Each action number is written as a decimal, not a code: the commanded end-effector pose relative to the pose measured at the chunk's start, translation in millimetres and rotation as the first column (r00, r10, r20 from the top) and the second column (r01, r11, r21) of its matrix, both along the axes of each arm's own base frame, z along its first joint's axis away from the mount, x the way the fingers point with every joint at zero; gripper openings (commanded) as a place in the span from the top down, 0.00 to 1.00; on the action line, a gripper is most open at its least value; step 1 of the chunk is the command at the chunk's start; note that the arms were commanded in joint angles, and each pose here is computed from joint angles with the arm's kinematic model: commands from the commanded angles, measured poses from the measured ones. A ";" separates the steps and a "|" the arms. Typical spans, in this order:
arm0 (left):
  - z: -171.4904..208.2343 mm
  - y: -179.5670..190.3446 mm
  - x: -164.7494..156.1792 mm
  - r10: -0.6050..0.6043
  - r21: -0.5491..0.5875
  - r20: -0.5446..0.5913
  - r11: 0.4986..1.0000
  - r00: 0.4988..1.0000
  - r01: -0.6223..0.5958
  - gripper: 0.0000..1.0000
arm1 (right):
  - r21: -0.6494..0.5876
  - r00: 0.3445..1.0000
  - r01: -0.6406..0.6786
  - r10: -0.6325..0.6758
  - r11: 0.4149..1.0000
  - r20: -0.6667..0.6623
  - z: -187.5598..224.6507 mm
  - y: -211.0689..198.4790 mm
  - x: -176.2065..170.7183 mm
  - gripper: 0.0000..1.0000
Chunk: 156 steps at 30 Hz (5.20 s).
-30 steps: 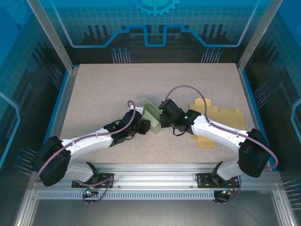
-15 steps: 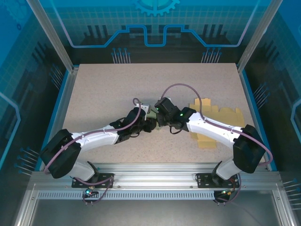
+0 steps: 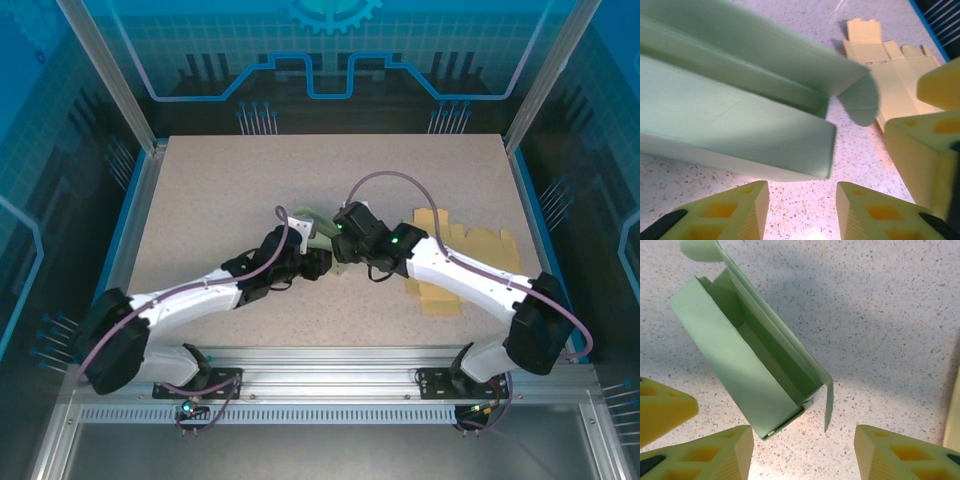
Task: Fold the paper box
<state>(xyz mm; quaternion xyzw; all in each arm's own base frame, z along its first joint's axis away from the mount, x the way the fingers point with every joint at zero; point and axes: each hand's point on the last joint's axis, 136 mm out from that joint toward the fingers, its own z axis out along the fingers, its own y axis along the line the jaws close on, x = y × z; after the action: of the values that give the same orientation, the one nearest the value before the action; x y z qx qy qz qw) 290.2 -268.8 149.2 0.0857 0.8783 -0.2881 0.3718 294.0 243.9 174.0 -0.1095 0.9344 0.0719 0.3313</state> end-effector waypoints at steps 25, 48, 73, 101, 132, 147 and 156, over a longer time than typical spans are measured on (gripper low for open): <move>30.1 72.0 96.5 -0.562 0.303 0.072 0.799 0.824 0.519 0.41 | 0.026 0.986 0.061 -0.057 0.998 -0.156 -5.1 -8.5 -4.6 0.45; 2.2 65.8 127.0 -0.520 0.268 0.040 0.828 0.853 0.492 0.64 | -0.031 0.974 0.108 -0.112 0.994 -0.199 -33.0 -2.2 22.3 0.65; 11.8 73.7 116.8 -0.170 0.213 0.118 0.967 0.978 0.142 0.74 | -0.009 0.980 0.079 -0.079 0.997 -0.181 -30.4 11.7 35.2 0.87; 23.6 116.5 21.9 0.126 0.101 0.039 0.986 0.991 -0.129 0.61 | -0.068 0.994 -0.047 0.040 0.997 -0.106 -3.6 20.2 39.1 0.70; -58.8 27.9 -13.2 -0.077 -0.029 -0.085 0.997 0.993 0.075 0.81 | 0.186 0.855 -0.244 0.302 0.952 -0.422 -58.7 74.9 103.5 0.77; -63.5 -3.1 28.6 -0.036 -0.081 -0.040 0.996 0.999 0.033 0.82 | 0.231 0.821 -0.294 0.368 0.928 -0.435 -61.6 97.5 58.5 0.77; -43.7 -9.6 23.8 -0.046 -0.114 0.017 0.992 0.999 0.048 0.78 | 0.076 0.896 -0.251 0.261 0.965 -0.358 -46.2 67.9 90.0 0.74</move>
<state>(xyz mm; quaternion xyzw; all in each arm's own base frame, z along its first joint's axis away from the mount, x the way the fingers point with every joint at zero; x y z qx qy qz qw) 308.7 -270.0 76.6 0.0833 0.8777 -0.3261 0.3410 379.9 319.2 101.0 -0.2038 0.9575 0.1705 0.1124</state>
